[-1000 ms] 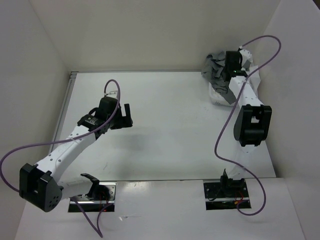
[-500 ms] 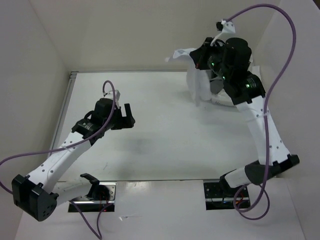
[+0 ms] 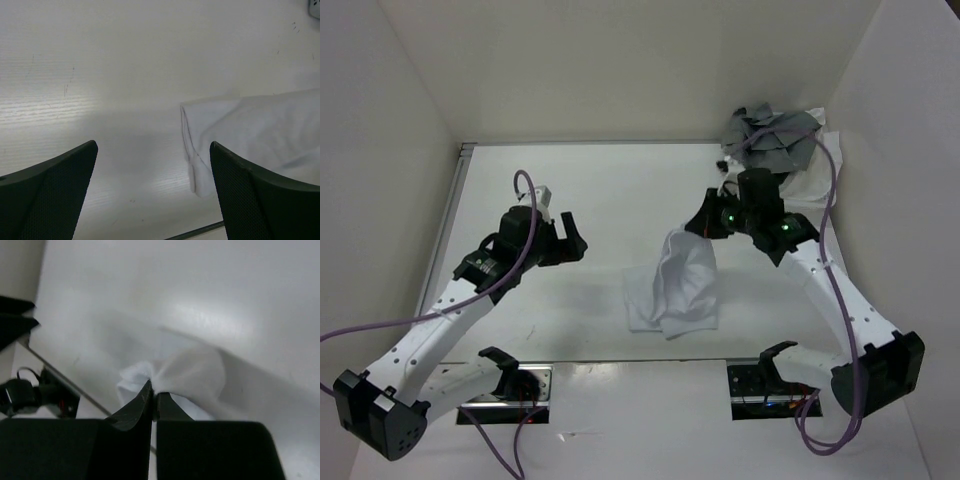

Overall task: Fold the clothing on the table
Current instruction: Move the skirt to the center of the board

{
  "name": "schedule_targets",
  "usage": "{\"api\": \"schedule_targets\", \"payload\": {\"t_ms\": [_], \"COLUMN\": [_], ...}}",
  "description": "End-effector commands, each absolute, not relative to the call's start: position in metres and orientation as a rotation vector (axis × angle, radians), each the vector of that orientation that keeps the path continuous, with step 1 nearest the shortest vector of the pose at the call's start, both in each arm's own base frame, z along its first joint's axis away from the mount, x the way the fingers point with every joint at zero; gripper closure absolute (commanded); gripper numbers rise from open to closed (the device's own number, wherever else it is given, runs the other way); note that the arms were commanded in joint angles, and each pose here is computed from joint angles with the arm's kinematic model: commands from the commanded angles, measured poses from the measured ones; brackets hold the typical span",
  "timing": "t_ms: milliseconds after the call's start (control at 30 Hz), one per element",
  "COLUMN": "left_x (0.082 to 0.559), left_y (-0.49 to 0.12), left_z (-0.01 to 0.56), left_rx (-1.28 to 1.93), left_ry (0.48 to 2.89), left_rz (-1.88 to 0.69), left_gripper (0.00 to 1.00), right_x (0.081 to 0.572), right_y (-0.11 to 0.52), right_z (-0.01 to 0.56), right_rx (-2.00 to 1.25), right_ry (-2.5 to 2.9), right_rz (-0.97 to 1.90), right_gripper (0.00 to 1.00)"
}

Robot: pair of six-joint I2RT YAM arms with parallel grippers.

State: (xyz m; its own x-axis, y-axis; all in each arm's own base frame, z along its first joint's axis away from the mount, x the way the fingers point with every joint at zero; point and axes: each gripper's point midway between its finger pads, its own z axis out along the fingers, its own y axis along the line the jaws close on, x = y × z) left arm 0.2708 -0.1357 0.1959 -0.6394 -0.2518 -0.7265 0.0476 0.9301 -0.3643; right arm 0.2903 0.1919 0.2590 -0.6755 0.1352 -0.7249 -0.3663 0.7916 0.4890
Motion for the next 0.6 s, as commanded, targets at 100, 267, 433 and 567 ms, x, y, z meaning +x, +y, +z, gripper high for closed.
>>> {"api": "schedule_targets", "payload": {"t_ms": [100, 267, 433, 567], "left_x": [0.27, 0.268, 0.268, 0.268], "left_y": [-0.143, -0.141, -0.143, -0.144], "left_z": [0.217, 0.217, 0.215, 0.209], "left_rx": [-0.194, -0.2, -0.215, -0.225], "left_ry": [2.12, 2.11, 2.123, 2.132], "left_rz": [-0.56, -0.555, -0.572, -0.573], "left_gripper": [0.01, 0.01, 0.01, 0.01], "right_x": [0.236, 0.187, 0.132, 0.139], "right_y": [0.221, 0.244, 0.262, 0.255], "right_z": [0.252, 0.291, 0.346, 0.378], "right_rx": [-0.327, -0.633, -0.837, -0.745], "right_ry": [2.213, 2.117, 1.923, 1.839], "right_rz": [1.028, 1.192, 1.347, 1.287], "right_gripper": [1.0, 1.0, 1.0, 1.0]}}
